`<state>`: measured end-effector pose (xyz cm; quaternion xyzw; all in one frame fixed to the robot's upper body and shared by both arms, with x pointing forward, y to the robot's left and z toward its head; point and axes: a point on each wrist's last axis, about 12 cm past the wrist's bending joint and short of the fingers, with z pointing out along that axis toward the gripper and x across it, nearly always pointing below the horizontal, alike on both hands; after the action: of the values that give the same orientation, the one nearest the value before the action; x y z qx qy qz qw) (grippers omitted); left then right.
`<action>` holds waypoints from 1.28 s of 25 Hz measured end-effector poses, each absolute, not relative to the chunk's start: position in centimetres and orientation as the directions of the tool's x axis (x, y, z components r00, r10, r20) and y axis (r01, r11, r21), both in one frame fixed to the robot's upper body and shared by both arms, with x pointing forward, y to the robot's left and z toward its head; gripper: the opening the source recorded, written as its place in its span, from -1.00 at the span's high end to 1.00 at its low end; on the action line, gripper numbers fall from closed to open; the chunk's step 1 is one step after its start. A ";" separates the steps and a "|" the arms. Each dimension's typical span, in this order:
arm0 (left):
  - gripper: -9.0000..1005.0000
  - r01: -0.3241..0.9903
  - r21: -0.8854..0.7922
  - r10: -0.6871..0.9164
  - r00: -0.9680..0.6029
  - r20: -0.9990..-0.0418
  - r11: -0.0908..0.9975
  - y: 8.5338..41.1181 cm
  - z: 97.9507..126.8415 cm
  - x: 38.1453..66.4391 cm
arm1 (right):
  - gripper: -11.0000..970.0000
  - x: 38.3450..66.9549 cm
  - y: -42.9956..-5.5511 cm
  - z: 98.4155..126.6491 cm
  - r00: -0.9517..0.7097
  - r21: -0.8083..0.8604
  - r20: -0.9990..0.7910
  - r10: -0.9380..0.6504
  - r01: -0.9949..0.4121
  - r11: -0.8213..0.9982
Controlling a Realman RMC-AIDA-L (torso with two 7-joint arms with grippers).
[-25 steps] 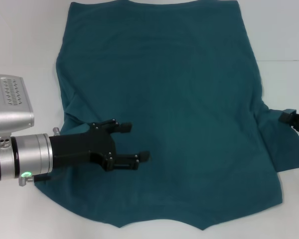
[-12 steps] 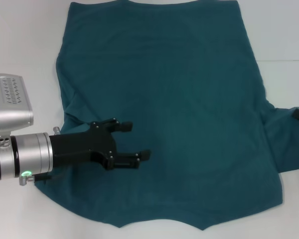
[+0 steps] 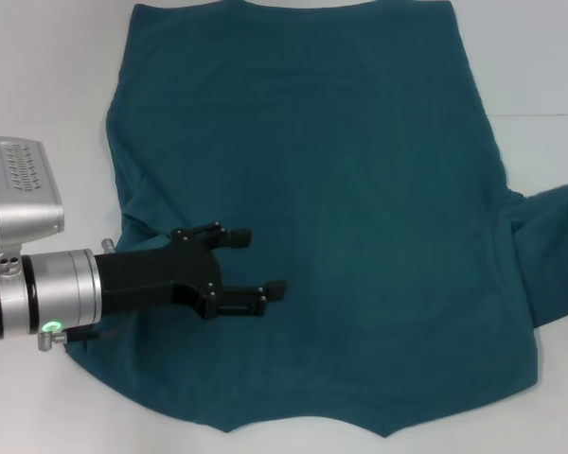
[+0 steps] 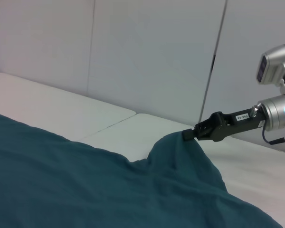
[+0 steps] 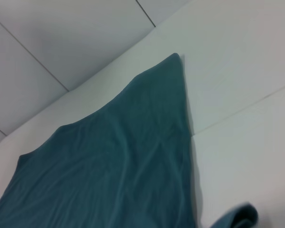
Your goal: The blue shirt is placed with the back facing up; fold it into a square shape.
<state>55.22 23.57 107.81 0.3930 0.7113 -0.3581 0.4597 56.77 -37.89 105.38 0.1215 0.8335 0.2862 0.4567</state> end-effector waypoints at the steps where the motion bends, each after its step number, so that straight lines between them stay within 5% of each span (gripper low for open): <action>1: -0.86 0.888 -0.150 0.229 -0.270 -0.935 0.436 23.6 107.8 55.2 | 0.97 56.9 -37.9 105.5 -0.552 0.576 -0.702 0.450 -0.068 0.814; 22: -0.86 0.882 -0.162 0.222 -0.282 -0.933 0.442 23.7 107.7 55.1 | 0.97 59.2 -37.6 107.1 -0.540 0.413 -0.800 0.264 -0.176 0.893; 32: -0.87 0.875 -0.169 0.219 -0.293 -0.931 0.454 23.7 107.7 55.3 | 0.97 58.4 -37.7 107.4 -0.560 0.460 -0.783 0.271 -0.227 0.858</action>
<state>55.35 23.67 107.75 0.3800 0.7196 -0.3588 0.4572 58.42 -37.69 107.42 0.0129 0.8423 0.2657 0.4687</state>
